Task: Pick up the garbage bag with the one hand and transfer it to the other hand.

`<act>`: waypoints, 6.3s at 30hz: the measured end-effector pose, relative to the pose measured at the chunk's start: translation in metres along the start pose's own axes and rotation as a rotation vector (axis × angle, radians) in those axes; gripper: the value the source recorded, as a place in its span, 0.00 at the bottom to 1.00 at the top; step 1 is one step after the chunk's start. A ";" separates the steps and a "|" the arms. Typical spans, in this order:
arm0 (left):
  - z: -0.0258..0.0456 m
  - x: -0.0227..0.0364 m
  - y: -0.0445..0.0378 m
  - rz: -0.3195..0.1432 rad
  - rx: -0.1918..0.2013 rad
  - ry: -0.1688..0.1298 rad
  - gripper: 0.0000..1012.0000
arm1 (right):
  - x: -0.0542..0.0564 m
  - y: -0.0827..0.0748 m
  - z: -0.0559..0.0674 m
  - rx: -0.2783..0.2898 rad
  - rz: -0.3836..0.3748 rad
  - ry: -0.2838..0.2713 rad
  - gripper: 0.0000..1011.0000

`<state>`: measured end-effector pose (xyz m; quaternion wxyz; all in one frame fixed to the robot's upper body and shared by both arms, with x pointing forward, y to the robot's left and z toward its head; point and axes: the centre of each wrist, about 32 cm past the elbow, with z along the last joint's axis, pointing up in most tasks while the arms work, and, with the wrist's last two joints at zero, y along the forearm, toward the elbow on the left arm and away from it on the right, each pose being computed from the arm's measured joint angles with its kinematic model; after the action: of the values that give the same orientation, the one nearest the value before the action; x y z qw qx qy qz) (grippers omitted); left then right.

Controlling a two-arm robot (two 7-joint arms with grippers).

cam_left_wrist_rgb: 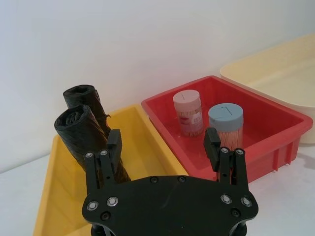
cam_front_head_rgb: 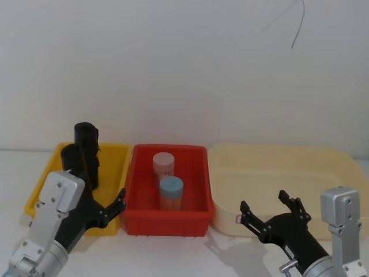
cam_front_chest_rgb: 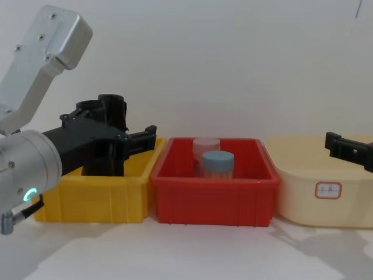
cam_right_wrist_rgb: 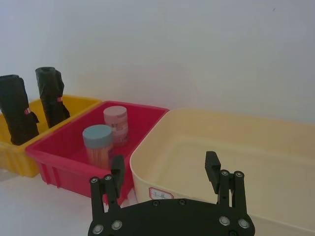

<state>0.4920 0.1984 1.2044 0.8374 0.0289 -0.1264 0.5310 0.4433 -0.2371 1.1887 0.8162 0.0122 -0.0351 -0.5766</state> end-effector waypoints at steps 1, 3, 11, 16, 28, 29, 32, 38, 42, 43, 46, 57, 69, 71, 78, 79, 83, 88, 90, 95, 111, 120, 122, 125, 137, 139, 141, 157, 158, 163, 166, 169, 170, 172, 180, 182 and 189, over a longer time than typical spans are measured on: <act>0.0000 0.0000 0.0000 0.000 0.000 0.000 0.99 | 0.000 0.000 0.000 0.000 0.000 0.000 0.99; 0.0000 0.0000 0.0000 0.000 0.000 0.000 0.99 | 0.000 0.000 0.000 0.000 0.000 0.000 0.99; 0.0000 0.0000 0.0000 0.000 0.000 0.000 0.99 | 0.000 0.000 0.000 0.000 0.000 0.000 0.99; 0.0000 0.0000 0.0000 0.000 0.000 0.000 0.99 | 0.000 0.000 0.000 0.000 0.000 0.000 0.99; 0.0000 0.0000 0.0000 0.000 0.000 0.000 0.99 | 0.000 0.000 0.000 0.000 0.000 0.000 0.99; 0.0000 0.0000 0.0000 0.000 0.000 0.000 0.99 | 0.000 0.000 0.000 0.000 0.000 0.000 0.99; 0.0001 0.0000 0.0005 0.002 -0.002 -0.002 0.99 | 0.000 0.000 0.000 0.000 0.000 0.000 0.99; 0.0010 0.0007 0.0048 0.021 -0.010 -0.013 0.99 | 0.000 0.000 0.000 0.000 0.000 0.000 0.99; 0.0027 0.0022 0.0093 0.041 -0.014 -0.024 0.99 | 0.000 0.000 0.000 0.000 0.000 0.000 0.99; 0.0030 0.0026 0.0102 0.045 -0.014 -0.026 0.99 | 0.000 0.000 0.000 0.000 0.000 0.000 0.99; 0.0044 0.0042 0.0144 0.065 -0.011 -0.035 0.99 | 0.000 0.000 0.000 0.000 0.000 0.000 0.99; 0.0058 0.0132 0.0249 0.157 0.037 -0.047 0.99 | 0.000 0.000 0.000 0.000 0.000 0.000 0.99; -0.0006 0.0203 0.0187 0.223 0.088 -0.026 0.99 | 0.000 0.000 0.000 0.000 0.000 0.000 0.99; -0.0019 0.0207 0.0156 0.226 0.091 -0.023 0.99 | 0.000 0.000 0.000 0.000 0.000 0.000 0.99; -0.0053 0.0187 0.0026 0.218 0.083 -0.011 0.99 | 0.000 0.000 0.000 0.000 0.000 0.000 0.99; -0.0057 0.0186 0.0014 0.217 0.081 -0.011 0.99 | 0.000 0.000 0.000 0.000 0.000 0.000 0.99; -0.0068 0.0177 -0.0068 0.212 0.072 -0.002 0.99 | 0.000 0.000 0.000 0.000 0.000 0.000 0.99; -0.0076 0.0179 -0.0147 0.211 0.064 0.007 0.99 | 0.000 0.000 0.000 0.000 0.000 0.000 0.99; -0.0084 0.0183 -0.0182 0.212 0.062 0.012 0.99 | 0.000 0.000 0.000 0.000 0.000 0.000 0.99; -0.0096 0.0195 -0.0248 0.217 0.057 0.024 0.99 | 0.000 0.000 0.000 0.000 0.000 0.000 0.99; -0.0204 0.0215 -0.0469 0.229 0.072 0.031 0.99 | 0.000 0.000 0.000 0.000 0.000 0.000 0.99; -0.0269 0.0205 -0.0582 0.232 0.083 0.039 0.99 | 0.000 0.000 0.000 0.000 0.000 0.000 0.99; -0.0276 0.0204 -0.0599 0.235 0.084 0.044 0.97 | 0.000 0.000 0.000 0.000 0.000 0.000 0.99; -0.0285 0.0205 -0.0627 0.239 0.082 0.058 0.93 | 0.000 0.000 0.000 0.000 0.000 0.000 0.99; -0.0284 0.0235 -0.0678 0.263 0.066 0.099 0.58 | 0.000 0.000 0.000 0.000 0.000 0.000 0.99; -0.0278 0.0244 -0.0681 0.267 0.059 0.102 0.54 | 0.000 0.000 0.000 0.000 0.000 0.000 0.99; -0.0273 0.0249 -0.0682 0.270 0.055 0.103 0.50 | 0.000 0.000 0.000 0.000 0.000 0.000 0.99; -0.0080 0.0285 -0.0735 0.215 -0.032 0.087 0.40 | 0.000 0.000 0.000 0.000 0.000 0.000 0.99; -0.0066 0.0286 -0.0740 0.209 -0.038 0.086 0.39 | 0.000 0.000 0.000 0.000 0.000 0.000 0.99; 0.0034 0.0289 -0.0768 0.155 -0.075 0.082 0.37 | 0.000 0.000 0.000 0.000 0.000 0.000 0.99; 0.0091 0.0287 -0.0785 0.119 -0.095 0.084 0.37 | 0.000 0.000 0.000 0.000 0.000 0.000 0.99; 0.0154 0.0279 -0.0804 0.079 -0.115 0.089 0.37 | 0.000 0.000 0.000 0.000 0.000 0.000 0.99; 0.0168 0.0276 -0.0809 0.067 -0.120 0.091 0.37 | 0.000 0.000 0.000 0.000 0.000 0.000 0.99; 0.0208 0.0269 -0.0823 0.039 -0.133 0.096 0.37 | 0.000 0.000 0.000 0.000 0.000 0.000 0.99; 0.0346 0.0224 -0.0880 -0.066 -0.174 0.120 0.37 | 0.000 0.000 0.000 0.000 0.000 0.000 0.99; 0.0384 0.0205 -0.0899 -0.100 -0.183 0.131 0.37 | 0.000 0.000 0.000 0.000 0.000 0.000 0.99; 0.0490 0.0143 -0.0964 -0.198 -0.211 0.159 0.37 | 0.000 0.000 0.000 0.000 0.000 0.000 0.99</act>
<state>0.5754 0.1602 1.2635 0.8914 -0.0890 -0.1112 0.4303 0.4433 -0.2371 1.1887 0.8162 0.0121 -0.0351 -0.5766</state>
